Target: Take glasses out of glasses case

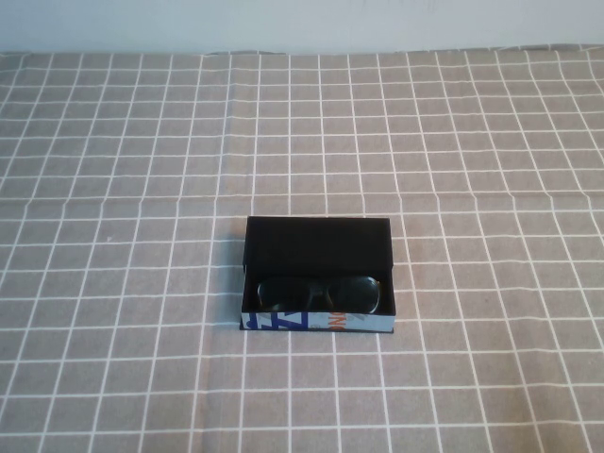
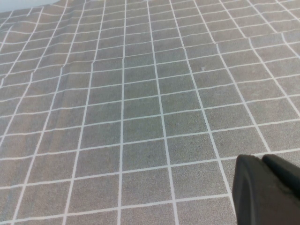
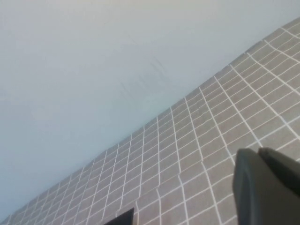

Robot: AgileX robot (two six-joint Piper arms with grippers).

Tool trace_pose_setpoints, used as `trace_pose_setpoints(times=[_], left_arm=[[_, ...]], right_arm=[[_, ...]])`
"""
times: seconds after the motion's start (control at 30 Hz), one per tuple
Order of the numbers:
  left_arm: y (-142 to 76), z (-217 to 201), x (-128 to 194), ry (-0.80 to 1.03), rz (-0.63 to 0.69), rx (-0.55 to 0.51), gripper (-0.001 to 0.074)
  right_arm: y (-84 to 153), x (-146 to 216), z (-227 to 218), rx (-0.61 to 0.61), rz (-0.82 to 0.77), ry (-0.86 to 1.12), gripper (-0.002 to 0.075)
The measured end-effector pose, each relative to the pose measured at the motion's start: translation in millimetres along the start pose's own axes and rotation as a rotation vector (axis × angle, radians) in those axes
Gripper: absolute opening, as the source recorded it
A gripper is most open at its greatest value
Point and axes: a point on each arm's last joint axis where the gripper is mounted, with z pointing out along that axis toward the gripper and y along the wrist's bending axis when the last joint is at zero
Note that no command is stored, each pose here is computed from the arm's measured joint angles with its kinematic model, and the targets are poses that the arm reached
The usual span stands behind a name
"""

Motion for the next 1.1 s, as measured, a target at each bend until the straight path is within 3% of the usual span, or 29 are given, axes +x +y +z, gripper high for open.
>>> trace_pose_setpoints(times=[0.33, 0.73, 1.1], left_arm=[[0.0, 0.0, 0.0, 0.0, 0.0, 0.0, -0.0004], [0.0, 0.0, 0.0, 0.0, 0.0, 0.0, -0.0004], [0.0, 0.0, 0.0, 0.0, 0.0, 0.0, -0.0004]], right_arm=[[5.4, 1.2, -0.2, -0.014, 0.089, 0.063, -0.0018], [77.9, -41.7, 40.0, 0.05, -0.111, 0.739, -0.0018], [87.3, -51.6, 102.3, 0.075, -0.264, 0.998, -0.0018]])
